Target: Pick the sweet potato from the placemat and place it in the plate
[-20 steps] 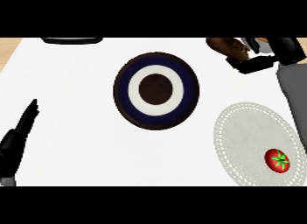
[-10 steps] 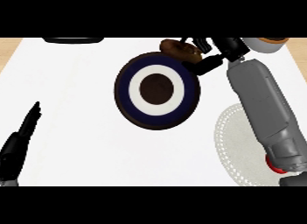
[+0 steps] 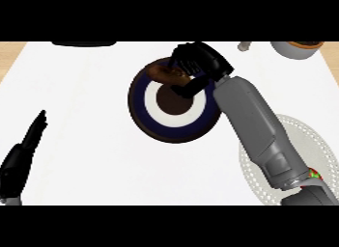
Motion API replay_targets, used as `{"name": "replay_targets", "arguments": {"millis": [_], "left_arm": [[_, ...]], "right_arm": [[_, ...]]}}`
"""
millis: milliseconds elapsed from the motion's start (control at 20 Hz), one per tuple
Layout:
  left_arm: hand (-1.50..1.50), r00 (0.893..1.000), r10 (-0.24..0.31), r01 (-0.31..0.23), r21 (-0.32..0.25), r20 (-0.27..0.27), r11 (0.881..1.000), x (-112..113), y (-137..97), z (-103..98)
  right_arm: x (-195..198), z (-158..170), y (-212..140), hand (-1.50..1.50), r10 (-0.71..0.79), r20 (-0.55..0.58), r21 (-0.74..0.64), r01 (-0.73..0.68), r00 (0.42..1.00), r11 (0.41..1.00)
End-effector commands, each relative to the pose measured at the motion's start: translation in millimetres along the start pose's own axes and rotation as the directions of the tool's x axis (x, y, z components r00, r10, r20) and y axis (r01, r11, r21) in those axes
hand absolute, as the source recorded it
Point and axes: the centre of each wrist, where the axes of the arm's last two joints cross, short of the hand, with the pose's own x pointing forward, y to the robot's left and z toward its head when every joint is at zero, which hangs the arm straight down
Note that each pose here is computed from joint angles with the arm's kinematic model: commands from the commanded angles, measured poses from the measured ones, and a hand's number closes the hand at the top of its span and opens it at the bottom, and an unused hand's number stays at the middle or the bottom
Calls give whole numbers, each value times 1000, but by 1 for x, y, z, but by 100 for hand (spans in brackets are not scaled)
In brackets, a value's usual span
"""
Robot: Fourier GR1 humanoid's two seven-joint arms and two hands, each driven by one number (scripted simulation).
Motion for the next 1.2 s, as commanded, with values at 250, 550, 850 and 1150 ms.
{"name": "replay_targets", "arguments": {"millis": [250, 550, 850, 1150], "left_arm": [[0, 1000, -2, 3, -5, 24, 1000, -9, 2, -4], [0, 1000, 9, -9, 4, 7, 1000, 0, 7, -1], [0, 1000, -10, 9, 12, 24, 1000, -2, 4, -10], [0, 1000, 2, -2, -4, 16, 1000, 0, 4, -8]], "right_arm": [[-10, -7, 36, -150, -100, -175, -39, 94, 980, 995], [-18, -1, 18, -150, -310, -54, -217, 292, 949, 931], [-34, 8, -8, -150, -459, -53, -427, 396, 887, 813], [-91, 67, -57, -150, -601, 45, -497, 540, 798, 679]]}}
